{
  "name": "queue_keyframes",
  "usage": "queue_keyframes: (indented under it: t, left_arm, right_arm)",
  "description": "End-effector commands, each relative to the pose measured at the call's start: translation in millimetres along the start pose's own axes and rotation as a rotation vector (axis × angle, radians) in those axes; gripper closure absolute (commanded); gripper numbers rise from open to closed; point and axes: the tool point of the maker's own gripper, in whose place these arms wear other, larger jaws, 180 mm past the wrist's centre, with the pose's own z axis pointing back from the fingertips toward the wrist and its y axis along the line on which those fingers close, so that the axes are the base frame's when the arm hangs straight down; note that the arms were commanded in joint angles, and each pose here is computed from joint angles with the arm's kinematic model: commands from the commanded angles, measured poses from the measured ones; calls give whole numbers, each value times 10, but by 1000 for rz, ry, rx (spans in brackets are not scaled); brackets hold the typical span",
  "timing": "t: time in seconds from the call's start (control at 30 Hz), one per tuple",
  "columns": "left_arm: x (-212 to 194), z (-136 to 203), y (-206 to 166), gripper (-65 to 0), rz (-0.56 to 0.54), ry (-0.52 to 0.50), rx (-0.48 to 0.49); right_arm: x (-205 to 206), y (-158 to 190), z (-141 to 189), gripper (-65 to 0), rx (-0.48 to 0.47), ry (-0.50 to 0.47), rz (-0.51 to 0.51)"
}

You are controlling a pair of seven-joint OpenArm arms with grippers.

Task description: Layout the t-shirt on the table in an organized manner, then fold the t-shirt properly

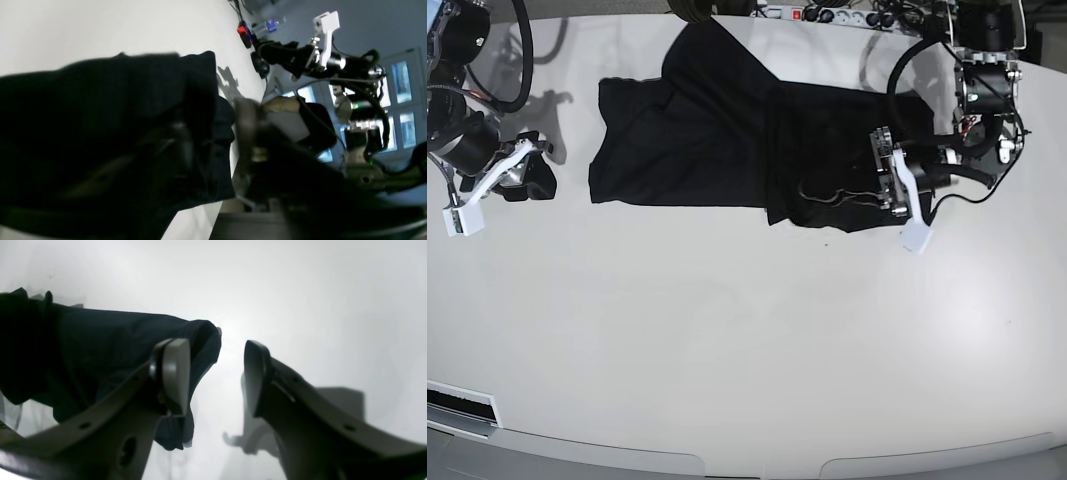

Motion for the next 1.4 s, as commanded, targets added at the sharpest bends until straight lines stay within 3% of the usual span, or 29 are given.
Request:
queue_keyframes:
  t: [0.0, 0.13, 0.2, 0.23, 0.3, 0.53, 0.63, 0.7, 0.77, 0.9, 1.23, 1.37]
  left_arm:
    - [163, -14, -80, -397, -41, -26, -25]
    - [168, -37, -101, -420, -74, 37, -30]
    - [247, 0, -91, -376, -92, 36, -21]
    - [291, 27, -82, -286, -100, 27, -14]
    - [393, 100, -59, 0, -114, 6, 3]
    - [713, 643, 113, 0, -143, -106, 124]
    - [847, 978, 185, 0, -167, -137, 199]
    - [926, 1182, 214, 0, -186, -144, 246]
    - [992, 1355, 229, 0, -206, -141, 287]
    - [1041, 1613, 252, 0, -231, -108, 354]
    - [932, 1756, 299, 0, -216, -68, 395]
    - [842, 1759, 323, 0, -197, -57, 397]
  right_arm:
    - [138, 3, 40, -289, 5, -46, 19]
    - [138, 1, 41, -289, 5, -46, 20]
    - [140, 9, 42, -289, 9, -47, 28]
    - [143, 14, 42, -289, 12, -48, 33]
    - [170, 50, 47, -289, 33, -63, 26]
    - [17, 115, 54, -289, 67, -7, 1]
    - [-214, 137, 69, -356, 75, 32, -31]
    - [-373, 136, 56, -397, 79, 45, -75]
    - [-529, 114, 13, -397, 89, 51, -136]
    - [-800, 223, -142, -397, 206, 54, -281]
    - [-1042, 435, -572, -396, 411, 107, -557]
    - [-1042, 462, -638, -392, 426, 114, -579]
